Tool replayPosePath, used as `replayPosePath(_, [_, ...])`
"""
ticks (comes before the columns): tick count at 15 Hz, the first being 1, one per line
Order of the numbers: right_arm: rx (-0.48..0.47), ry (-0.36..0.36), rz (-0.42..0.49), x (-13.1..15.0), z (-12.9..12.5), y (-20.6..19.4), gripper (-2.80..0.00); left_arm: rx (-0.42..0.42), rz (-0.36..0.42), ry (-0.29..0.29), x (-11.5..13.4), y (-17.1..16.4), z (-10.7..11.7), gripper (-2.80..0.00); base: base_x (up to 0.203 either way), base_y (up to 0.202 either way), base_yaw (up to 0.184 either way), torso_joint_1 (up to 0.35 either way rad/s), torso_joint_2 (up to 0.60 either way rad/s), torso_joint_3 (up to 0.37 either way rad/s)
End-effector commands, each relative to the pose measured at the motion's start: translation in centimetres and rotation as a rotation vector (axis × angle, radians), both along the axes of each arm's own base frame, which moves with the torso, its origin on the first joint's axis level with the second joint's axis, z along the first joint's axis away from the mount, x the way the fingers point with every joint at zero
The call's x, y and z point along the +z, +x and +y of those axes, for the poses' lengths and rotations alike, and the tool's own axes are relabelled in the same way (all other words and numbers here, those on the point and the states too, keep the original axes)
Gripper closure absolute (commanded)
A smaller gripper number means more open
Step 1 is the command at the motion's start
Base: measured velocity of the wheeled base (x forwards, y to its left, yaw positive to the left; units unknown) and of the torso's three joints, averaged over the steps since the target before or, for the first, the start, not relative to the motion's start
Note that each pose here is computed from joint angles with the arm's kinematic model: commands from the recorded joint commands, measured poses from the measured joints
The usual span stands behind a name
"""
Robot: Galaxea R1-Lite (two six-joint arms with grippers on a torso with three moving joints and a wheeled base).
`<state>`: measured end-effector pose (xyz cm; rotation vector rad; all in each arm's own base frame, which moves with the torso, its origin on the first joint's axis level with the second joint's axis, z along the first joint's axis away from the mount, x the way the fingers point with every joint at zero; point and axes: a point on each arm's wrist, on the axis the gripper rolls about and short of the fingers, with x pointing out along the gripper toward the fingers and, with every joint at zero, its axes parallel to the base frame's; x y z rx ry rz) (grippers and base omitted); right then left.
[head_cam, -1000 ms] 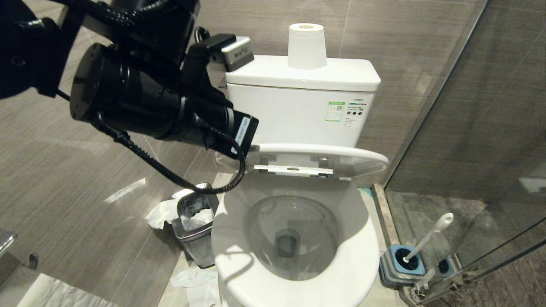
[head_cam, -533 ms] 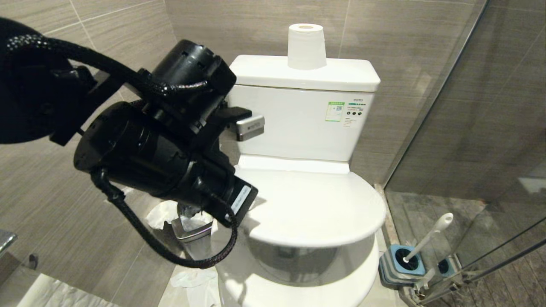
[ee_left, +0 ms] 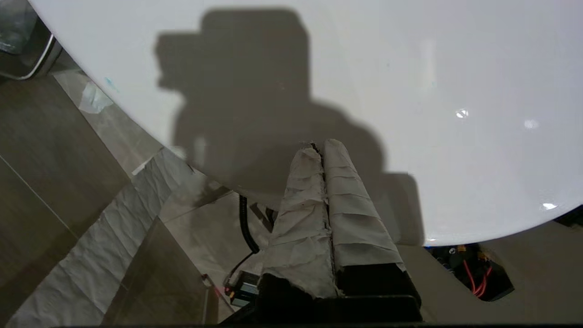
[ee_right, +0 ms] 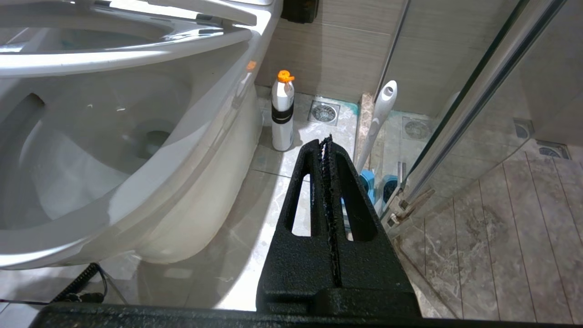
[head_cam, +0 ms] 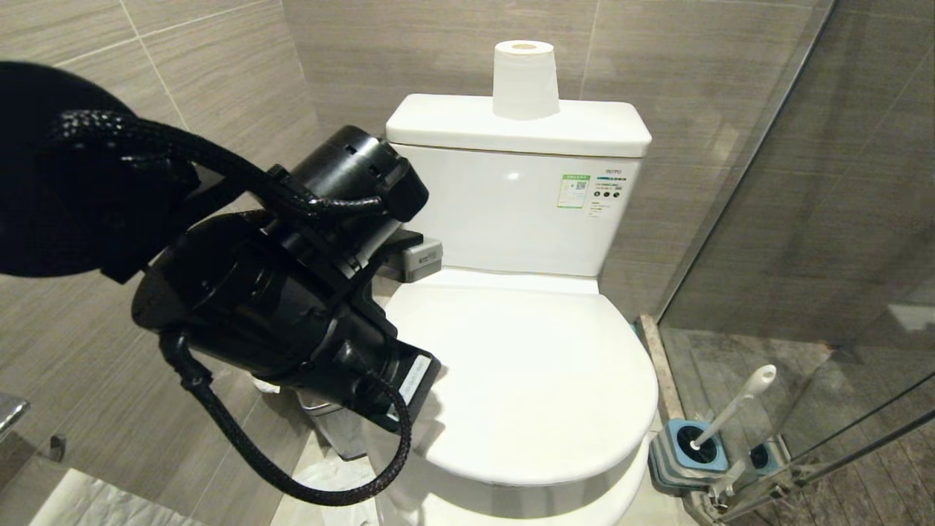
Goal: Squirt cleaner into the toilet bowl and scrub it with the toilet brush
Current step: Close the toilet lid
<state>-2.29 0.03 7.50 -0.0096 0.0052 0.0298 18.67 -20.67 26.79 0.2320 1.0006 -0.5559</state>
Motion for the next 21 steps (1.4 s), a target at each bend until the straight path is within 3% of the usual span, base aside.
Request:
replayPosePath(1, [0.001,-0.001,-0.001,0.0,0.0,0.0,0.0,0.004,0.022,0.011,-0.6,0.1,-0.6,0.0,0.0,0.0,0.0,0.0,0.0,0.0])
replayPosePath(5, [0.001,0.0,0.001,0.0,0.0,0.0,0.0,0.07,0.073,0.002,-2.1,0.2,-2.5,0.0,0.0,0.0,0.0,0.0,0.0,0.0])
replayPosePath(8, [0.001,0.0,0.0,0.0,0.0,0.0,0.0,0.142,0.048,-0.001,-3.0,0.9,-3.5,0.0,0.0,0.0,0.0,0.0,0.0,0.0])
replayPosePath(10, [0.001,0.0,0.001,0.0,0.0,0.0,0.0,0.172,0.04,0.021,-3.9,1.2,-3.8,0.0,0.0,0.0,0.0,0.0,0.0,0.0])
replayPosePath(17, [0.001,-0.001,0.001,0.0,0.0,0.0,0.0,0.246,0.116,0.065,-6.6,1.4,-4.6,0.0,0.0,0.0,0.0,0.0,0.0,0.0])
replayPosePath(21, [0.001,-0.001,0.001,0.0,0.0,0.0,0.0,0.28,0.074,0.037,-7.5,2.6,-5.5,0.0,0.0,0.0,0.0,0.0,0.0,0.0])
